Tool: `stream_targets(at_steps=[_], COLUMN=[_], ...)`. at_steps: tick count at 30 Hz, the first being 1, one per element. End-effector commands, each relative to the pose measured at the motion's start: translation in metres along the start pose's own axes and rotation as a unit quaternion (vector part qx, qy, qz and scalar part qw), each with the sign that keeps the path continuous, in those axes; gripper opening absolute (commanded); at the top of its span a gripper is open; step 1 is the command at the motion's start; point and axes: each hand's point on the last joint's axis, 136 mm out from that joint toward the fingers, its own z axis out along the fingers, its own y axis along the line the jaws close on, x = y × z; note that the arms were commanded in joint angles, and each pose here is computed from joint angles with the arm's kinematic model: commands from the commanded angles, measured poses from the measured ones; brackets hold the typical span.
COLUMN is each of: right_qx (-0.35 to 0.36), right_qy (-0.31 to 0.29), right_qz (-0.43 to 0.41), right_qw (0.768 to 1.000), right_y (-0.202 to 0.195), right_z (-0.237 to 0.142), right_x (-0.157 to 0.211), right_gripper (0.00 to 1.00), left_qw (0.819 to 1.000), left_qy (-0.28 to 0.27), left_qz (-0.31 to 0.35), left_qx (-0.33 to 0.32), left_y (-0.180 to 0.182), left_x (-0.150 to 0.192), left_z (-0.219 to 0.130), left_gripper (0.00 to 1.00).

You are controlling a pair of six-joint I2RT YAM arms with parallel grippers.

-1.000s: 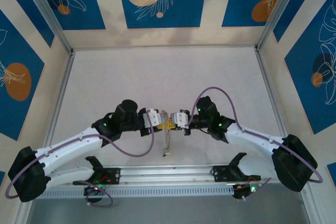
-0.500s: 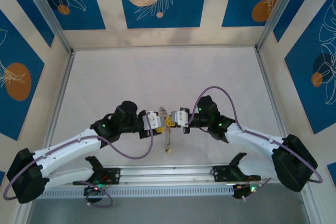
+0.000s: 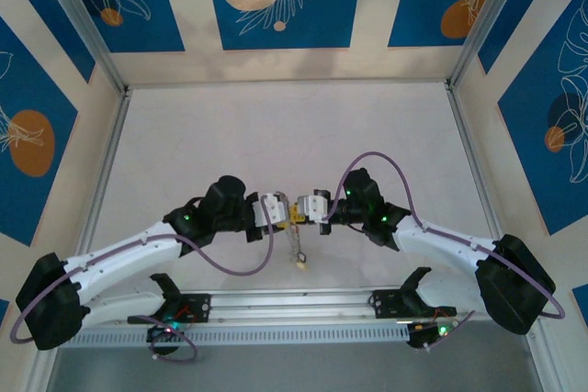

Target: Put the keys on the keyring

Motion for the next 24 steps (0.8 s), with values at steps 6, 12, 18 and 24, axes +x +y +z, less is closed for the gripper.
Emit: stream_targets(at_steps=[6, 12, 18, 24], right_qx=[0.008, 0.007, 0.008, 0.01], right_qy=[-0.026, -0.027, -0.024, -0.025], right_qz=[-0.024, -0.026, -0.028, -0.028], right_qw=[0.999, 0.999, 0.999, 0.999], right_y=[-0.009, -0.007, -0.006, -0.007], right_z=[0.003, 0.003, 0.0, -0.001], right_x=[-0.024, -0.025, -0.023, -0.023], right_gripper=[0.0, 0.0, 0.0, 0.0], left_qw=[0.999, 0.999, 0.999, 0.998], left_qy=[-0.033, -0.015, -0.018, -0.021], left_qz=[0.029, 0.029, 0.032, 0.05], left_qx=[-0.01, -0.006, -0.008, -0.021], left_y=[0.005, 0.006, 0.005, 0.003], left_x=[-0.024, -0.019, -0.021, -0.021], left_z=[-0.006, -0.001, -0.005, -0.019], left_gripper=[0.21, 0.06, 0.31, 0.38])
